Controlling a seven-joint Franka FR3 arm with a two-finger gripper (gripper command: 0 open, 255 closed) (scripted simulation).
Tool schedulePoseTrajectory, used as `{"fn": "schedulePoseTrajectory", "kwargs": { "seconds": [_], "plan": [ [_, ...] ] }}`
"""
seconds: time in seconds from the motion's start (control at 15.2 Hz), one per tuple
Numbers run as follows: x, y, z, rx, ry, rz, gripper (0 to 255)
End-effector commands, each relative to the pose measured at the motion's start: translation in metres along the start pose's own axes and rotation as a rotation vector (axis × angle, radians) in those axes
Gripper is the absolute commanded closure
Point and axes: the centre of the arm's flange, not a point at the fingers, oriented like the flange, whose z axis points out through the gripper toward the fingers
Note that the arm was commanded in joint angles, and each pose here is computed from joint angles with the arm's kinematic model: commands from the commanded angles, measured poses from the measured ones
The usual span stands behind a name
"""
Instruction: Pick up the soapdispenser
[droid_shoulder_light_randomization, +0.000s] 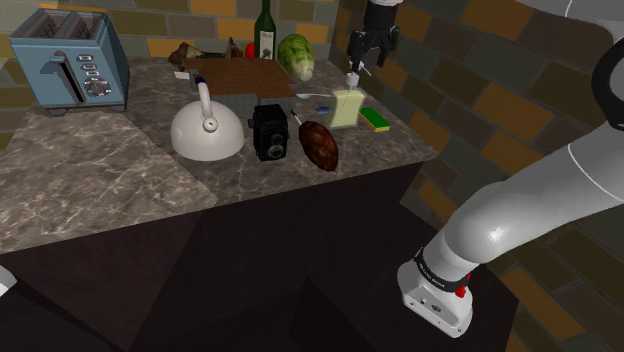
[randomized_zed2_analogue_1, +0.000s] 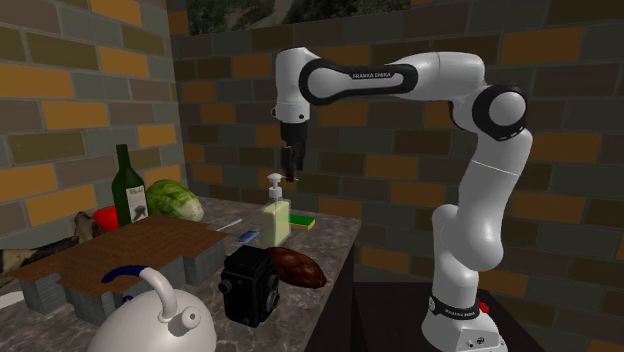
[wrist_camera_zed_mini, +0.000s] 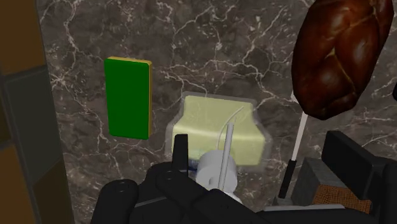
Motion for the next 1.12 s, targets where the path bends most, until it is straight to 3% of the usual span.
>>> {"fn": "schedulePoseTrajectory", "kwargs": {
  "seconds": [0.0,0.26,0.86,0.92,1.06],
  "plan": [
    [0.026,0.008,0.002,0.000,-0.005,0.026,0],
    [0.068,0.026,0.003,0.000,-0.014,0.069,0],
    [0.067,0.021,0.043,0.000,-0.014,0.069,0],
    [0.066,0.021,0.043,0.000,-0.014,0.069,255],
    [0.066,0.021,0.043,0.000,-0.015,0.069,255]
  ]
}}
